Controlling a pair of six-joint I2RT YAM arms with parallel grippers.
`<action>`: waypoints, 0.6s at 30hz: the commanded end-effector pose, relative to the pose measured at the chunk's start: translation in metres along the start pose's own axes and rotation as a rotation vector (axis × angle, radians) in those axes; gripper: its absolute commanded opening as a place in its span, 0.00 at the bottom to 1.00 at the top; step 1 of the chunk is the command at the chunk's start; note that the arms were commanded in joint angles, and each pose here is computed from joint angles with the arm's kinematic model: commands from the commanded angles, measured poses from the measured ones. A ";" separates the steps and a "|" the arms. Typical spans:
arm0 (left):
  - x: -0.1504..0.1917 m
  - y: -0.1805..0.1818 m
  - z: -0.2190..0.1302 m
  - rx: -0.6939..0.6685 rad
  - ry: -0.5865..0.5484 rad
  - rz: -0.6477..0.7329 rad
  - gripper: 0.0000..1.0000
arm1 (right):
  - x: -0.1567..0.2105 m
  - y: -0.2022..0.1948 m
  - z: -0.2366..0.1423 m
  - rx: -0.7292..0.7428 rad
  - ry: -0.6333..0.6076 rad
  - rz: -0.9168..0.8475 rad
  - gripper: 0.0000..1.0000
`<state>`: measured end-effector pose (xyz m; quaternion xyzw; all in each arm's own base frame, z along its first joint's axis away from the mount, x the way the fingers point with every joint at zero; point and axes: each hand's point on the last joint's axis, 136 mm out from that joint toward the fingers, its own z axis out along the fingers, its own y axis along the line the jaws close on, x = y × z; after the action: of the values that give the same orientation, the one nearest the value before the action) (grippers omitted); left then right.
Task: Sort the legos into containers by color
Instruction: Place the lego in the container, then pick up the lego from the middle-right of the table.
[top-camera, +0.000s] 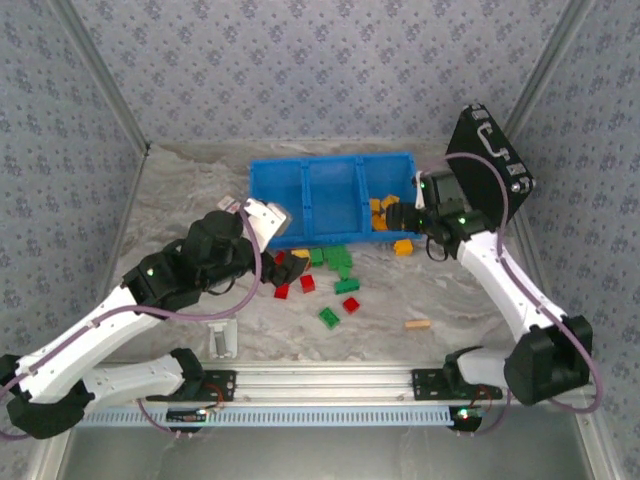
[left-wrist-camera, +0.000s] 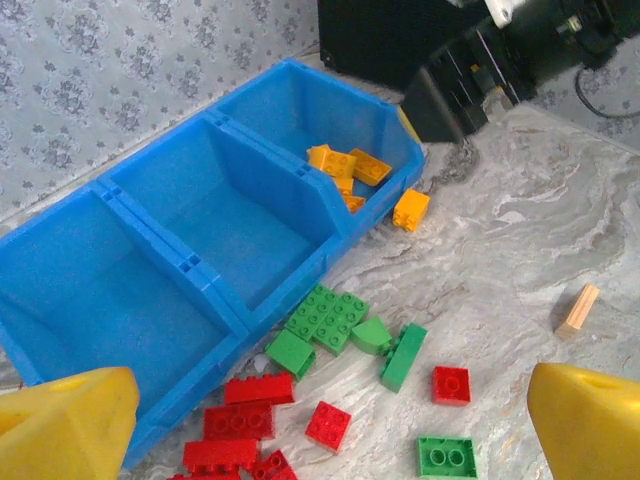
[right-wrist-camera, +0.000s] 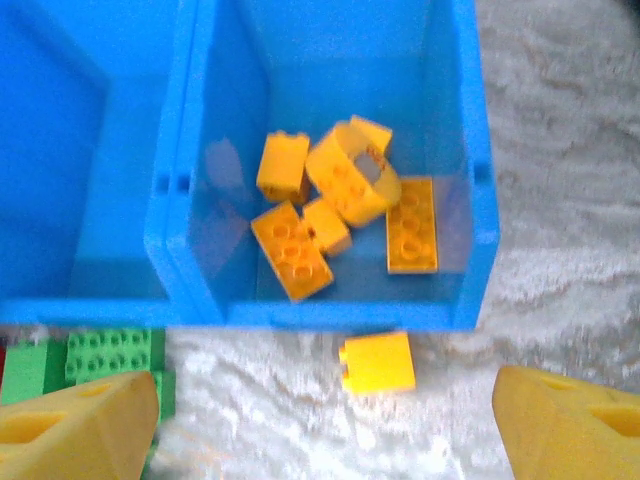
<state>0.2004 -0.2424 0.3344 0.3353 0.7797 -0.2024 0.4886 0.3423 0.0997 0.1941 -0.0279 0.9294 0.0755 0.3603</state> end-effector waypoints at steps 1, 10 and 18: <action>-0.011 -0.006 0.000 0.028 -0.042 0.013 1.00 | 0.054 -0.005 0.009 0.009 0.143 0.016 0.86; -0.012 -0.005 -0.009 0.034 -0.053 -0.003 1.00 | 0.097 -0.025 0.048 0.076 0.233 0.092 0.87; -0.007 -0.002 -0.015 0.021 -0.043 -0.019 1.00 | 0.104 -0.031 0.080 0.129 0.272 0.078 0.88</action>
<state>0.1956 -0.2401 0.3422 0.3347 0.7720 -0.2147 0.4959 0.3077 0.0833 0.0623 0.0109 0.9762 0.0329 0.2142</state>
